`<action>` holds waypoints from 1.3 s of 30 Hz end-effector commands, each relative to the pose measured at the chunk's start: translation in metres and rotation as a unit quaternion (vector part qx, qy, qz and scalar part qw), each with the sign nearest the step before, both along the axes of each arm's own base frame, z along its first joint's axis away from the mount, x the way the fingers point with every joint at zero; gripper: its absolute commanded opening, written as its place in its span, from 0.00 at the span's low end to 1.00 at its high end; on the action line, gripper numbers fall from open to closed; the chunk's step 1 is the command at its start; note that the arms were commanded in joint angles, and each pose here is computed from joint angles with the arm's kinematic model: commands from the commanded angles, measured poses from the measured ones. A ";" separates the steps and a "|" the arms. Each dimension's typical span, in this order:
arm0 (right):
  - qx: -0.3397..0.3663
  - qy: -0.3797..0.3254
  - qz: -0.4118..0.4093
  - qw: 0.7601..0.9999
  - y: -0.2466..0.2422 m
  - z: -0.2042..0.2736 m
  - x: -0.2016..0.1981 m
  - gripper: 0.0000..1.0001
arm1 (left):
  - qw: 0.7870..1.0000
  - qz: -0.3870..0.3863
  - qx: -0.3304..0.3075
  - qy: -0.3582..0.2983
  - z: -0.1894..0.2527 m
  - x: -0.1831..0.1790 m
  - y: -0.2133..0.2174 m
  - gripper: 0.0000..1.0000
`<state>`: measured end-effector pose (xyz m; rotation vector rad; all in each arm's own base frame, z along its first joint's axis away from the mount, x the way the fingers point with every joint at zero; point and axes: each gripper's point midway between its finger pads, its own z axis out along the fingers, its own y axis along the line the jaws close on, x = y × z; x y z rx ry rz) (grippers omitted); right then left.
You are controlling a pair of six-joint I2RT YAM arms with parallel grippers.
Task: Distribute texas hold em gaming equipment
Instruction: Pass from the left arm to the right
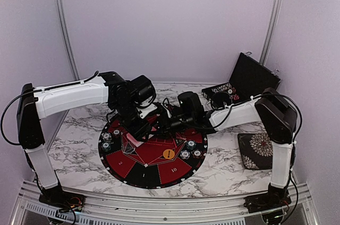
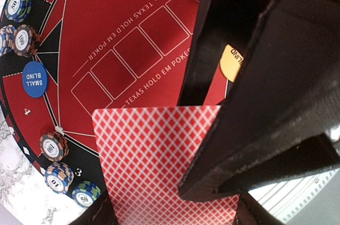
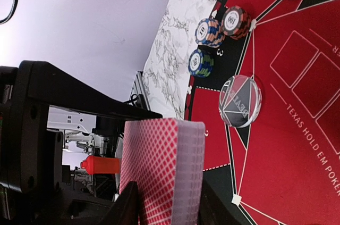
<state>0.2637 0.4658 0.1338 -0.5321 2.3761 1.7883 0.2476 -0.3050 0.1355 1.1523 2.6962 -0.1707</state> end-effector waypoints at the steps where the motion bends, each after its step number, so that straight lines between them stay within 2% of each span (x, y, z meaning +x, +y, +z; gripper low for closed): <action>1: -0.034 0.003 -0.037 0.999 -0.011 -0.016 0.016 0.32 | 0.999 -0.010 -0.028 -0.026 0.028 0.001 -0.005 0.50; 17: -0.035 0.003 -0.050 0.998 -0.021 -0.013 0.024 0.31 | 0.999 -0.011 -0.027 -0.026 0.027 0.001 -0.005 0.50; 39: -0.002 -0.006 -0.054 0.998 -0.031 0.018 0.022 0.31 | 1.000 -0.010 -0.017 -0.017 0.017 -0.001 -0.001 0.50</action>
